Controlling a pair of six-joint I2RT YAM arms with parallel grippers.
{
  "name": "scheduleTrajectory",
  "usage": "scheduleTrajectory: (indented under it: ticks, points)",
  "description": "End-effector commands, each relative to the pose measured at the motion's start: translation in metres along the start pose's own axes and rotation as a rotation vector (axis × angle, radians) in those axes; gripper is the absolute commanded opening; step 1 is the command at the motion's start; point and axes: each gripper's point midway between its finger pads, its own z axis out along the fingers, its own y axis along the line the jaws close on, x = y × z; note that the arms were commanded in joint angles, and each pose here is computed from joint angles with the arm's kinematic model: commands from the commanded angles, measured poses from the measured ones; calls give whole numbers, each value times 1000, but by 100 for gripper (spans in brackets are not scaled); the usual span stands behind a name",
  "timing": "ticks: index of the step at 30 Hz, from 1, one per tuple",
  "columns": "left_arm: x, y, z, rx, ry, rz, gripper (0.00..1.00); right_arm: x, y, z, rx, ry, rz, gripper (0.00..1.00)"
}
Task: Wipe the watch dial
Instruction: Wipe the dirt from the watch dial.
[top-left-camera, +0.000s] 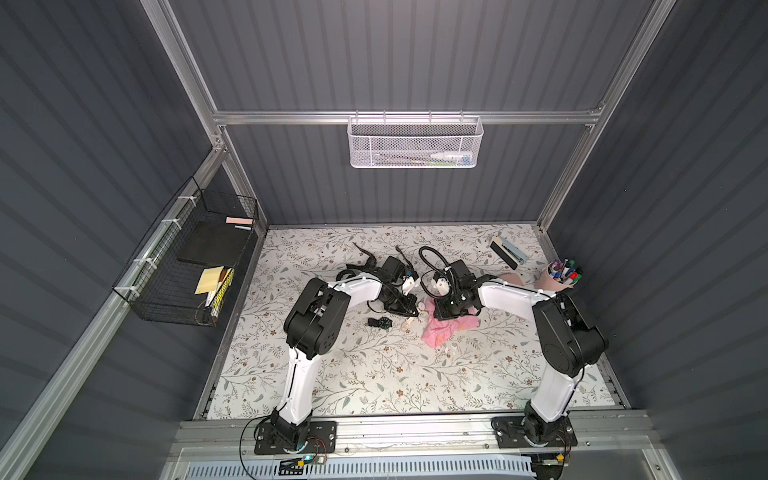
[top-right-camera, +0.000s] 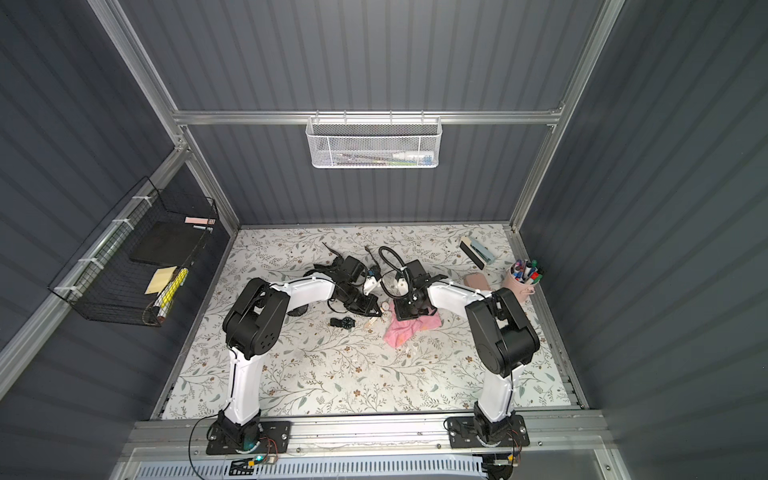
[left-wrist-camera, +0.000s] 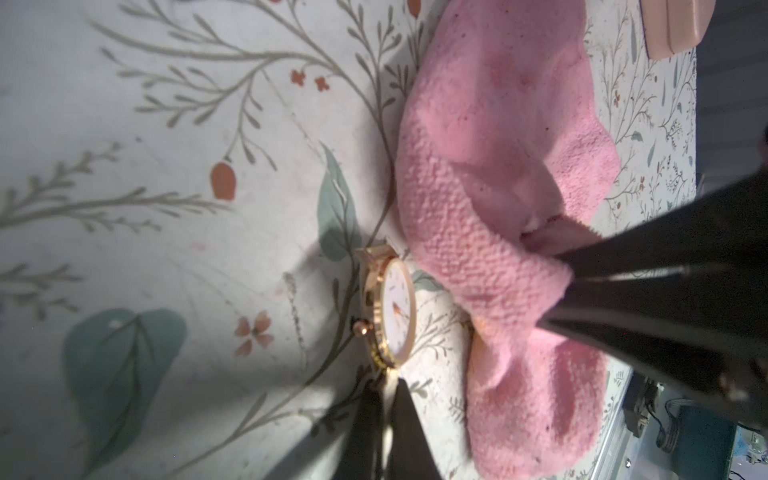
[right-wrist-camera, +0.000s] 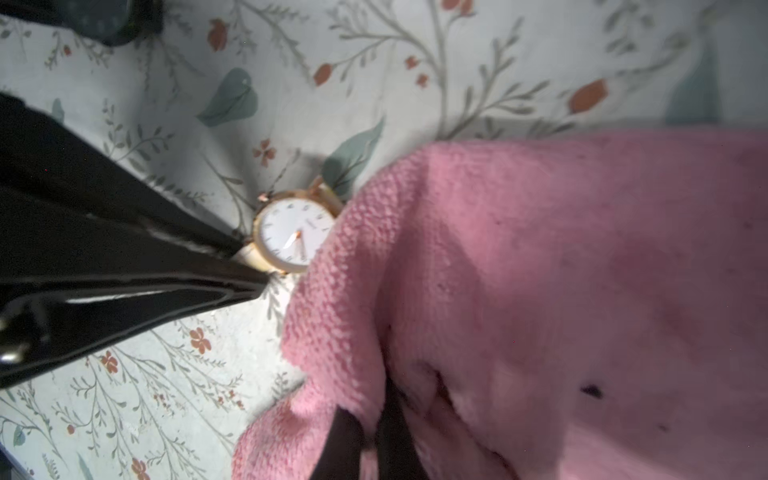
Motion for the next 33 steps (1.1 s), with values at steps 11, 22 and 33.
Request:
scheduleTrajectory:
  ticks: [11, 22, 33]
  points:
    - [19, 18, 9, -80, 69, -21, 7, -46, 37, -10, -109, -63, -15, 0]
    - [16, 18, 9, -78, 66, -18, 7, -20, 39, 25, -116, 83, 33, 0]
    - [15, 17, 7, -78, 66, -7, 7, -8, -6, 24, 27, 105, 102, 0]
